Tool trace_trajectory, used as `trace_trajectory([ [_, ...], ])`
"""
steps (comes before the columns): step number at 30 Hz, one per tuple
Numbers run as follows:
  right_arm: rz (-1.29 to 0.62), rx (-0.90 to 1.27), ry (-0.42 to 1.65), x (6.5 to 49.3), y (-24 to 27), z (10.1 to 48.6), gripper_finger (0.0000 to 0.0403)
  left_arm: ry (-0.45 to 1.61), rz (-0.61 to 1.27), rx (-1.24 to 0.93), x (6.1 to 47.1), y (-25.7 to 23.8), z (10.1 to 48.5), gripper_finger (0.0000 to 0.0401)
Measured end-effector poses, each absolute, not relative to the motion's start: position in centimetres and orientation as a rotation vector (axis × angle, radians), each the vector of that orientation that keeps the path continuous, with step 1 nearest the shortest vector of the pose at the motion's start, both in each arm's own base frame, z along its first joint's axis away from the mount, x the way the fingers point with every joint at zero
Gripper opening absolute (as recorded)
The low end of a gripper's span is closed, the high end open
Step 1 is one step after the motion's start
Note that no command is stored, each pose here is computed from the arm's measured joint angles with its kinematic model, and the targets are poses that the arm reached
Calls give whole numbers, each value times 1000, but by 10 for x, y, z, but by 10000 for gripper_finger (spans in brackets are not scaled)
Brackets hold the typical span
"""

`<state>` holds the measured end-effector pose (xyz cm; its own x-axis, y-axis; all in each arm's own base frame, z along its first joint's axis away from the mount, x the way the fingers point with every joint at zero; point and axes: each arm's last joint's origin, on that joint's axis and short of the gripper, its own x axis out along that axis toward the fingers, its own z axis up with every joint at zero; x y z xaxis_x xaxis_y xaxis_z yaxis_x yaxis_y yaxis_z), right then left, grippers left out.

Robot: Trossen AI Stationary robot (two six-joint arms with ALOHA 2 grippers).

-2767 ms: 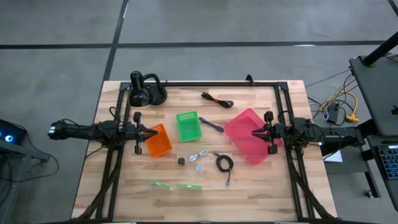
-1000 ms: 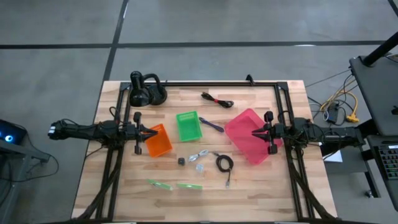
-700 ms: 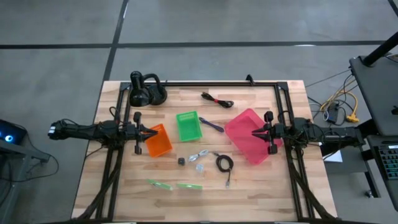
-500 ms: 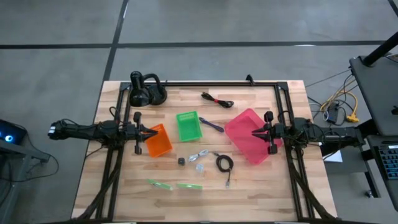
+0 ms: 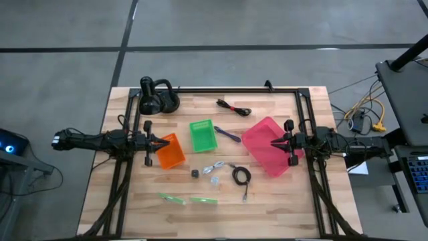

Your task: Pick and place items into bin

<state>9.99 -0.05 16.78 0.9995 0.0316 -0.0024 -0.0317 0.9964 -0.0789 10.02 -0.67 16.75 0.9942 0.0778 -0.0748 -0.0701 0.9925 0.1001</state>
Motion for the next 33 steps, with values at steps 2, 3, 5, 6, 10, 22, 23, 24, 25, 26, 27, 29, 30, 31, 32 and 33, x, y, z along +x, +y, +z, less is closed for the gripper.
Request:
trace_trajectory([
  [2, 32, -79, 1, 100, 0, 168, 28, 79, 74, 97, 100, -7, 167, 8],
  [3, 32, -79, 1, 100, 0, 168, 28, 78, 75, 97, 100, -7, 167, 8],
  [5, 32, -79, 1, 100, 0, 168, 28, 78, 75, 97, 100, -7, 167, 8],
  [6, 32, -79, 1, 100, 0, 168, 28, 78, 75, 98, 100, -7, 167, 8],
  [10, 31, -79, 1, 100, 0, 168, 28, 78, 75, 97, 100, -7, 167, 8],
  [22, 31, -79, 1, 100, 0, 168, 28, 79, 75, 98, 100, -7, 167, 8],
  [23, 31, -79, 1, 100, 0, 168, 28, 79, 75, 97, 100, -7, 167, 8],
  [24, 31, -79, 1, 100, 0, 168, 28, 79, 76, 98, 100, -7, 167, 8],
  [25, 31, -79, 1, 100, 0, 168, 28, 78, 76, 97, 100, -7, 168, 8],
  [26, 31, -79, 1, 100, 0, 168, 28, 79, 76, 98, 100, -7, 167, 8],
  [27, 31, -79, 1, 100, 0, 168, 28, 79, 76, 98, 100, -7, 167, 8],
  [29, 31, -79, 1, 100, 0, 168, 28, 78, 76, 97, 100, -7, 167, 8],
  [30, 31, -79, 1, 100, 0, 168, 28, 78, 76, 98, 100, -7, 167, 8],
  [31, 30, -87, -2, 100, -1, 168, 28, 78, 76, 98, 100, -7, 168, 8],
  [32, 29, -101, -6, 100, -1, 169, 28, 77, 77, 97, 100, -7, 168, 8],
  [33, 29, -114, -9, 100, -1, 169, 28, 76, 81, 97, 100, -7, 168, 8],
])
